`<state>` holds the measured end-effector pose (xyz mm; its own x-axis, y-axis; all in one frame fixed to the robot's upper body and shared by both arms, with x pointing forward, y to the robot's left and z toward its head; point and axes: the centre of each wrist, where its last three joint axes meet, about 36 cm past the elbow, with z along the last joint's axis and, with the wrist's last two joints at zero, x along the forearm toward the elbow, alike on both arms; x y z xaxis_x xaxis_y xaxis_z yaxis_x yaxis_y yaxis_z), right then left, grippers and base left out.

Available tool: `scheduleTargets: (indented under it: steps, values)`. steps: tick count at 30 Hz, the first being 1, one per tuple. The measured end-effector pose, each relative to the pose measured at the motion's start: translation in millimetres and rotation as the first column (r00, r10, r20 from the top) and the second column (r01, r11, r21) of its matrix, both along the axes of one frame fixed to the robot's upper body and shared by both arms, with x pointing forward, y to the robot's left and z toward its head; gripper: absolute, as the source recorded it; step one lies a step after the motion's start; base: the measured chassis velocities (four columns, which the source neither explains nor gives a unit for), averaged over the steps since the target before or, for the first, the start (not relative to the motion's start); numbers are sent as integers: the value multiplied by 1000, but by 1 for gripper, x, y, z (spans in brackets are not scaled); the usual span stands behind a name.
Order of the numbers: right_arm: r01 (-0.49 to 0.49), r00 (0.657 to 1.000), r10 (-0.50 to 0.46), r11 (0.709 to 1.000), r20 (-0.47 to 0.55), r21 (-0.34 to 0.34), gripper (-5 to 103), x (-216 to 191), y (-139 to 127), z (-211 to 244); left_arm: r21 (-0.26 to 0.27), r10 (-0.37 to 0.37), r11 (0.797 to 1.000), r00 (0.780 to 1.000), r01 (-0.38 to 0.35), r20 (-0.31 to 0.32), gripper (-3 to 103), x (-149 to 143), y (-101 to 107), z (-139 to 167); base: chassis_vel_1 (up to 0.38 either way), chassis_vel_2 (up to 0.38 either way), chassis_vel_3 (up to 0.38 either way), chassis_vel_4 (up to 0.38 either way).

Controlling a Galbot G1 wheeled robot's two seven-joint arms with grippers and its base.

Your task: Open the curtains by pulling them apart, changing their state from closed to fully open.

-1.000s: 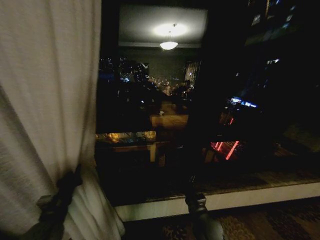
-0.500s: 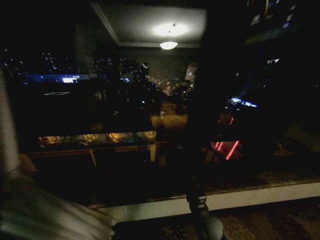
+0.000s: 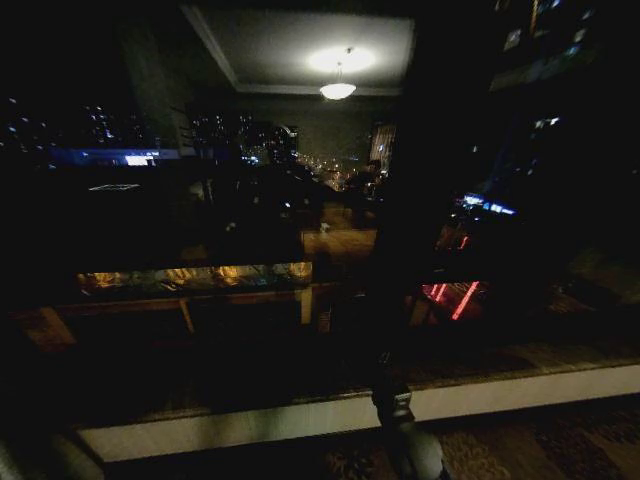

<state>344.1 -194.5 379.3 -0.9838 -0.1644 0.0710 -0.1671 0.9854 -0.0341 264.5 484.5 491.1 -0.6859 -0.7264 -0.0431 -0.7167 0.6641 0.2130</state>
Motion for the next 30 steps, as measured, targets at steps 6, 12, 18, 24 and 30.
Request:
scheduleTargets:
  steps: [6, 12, 18, 24, 30]
  values:
    - [3, 1000, -3, 1000, 5, 6, 100, 2, 2, 2, -13, -222, 975, 975, 222, -5, 46, -5, -36, 5, 0, 0, 0, 0]
    - [-2, 1000, 2, 1000, 11, 7, 100, 4, 4, 8, -8, -251, 968, 968, 251, 7, 68, -24, -71, 24, 0, 0, 0, 0]
    - [-13, 1000, 13, 1000, 10, 5, 100, 3, 2, 17, -25, -295, 955, 955, 296, 19, 89, -39, -103, 35, 0, 0, 0, 0]
    - [-13, 1000, 12, 1000, 14, 17, 100, 0, -1, 36, -125, -511, 848, 857, 515, 67, 100, -29, -130, 22, 0, 0, 0, 0]
    - [0, 1000, 0, 1000, -5, 22, 100, -7, -9, 52, -168, -617, 764, 782, 623, 91, 100, -21, -138, 12, 0, 0, 0, 0]
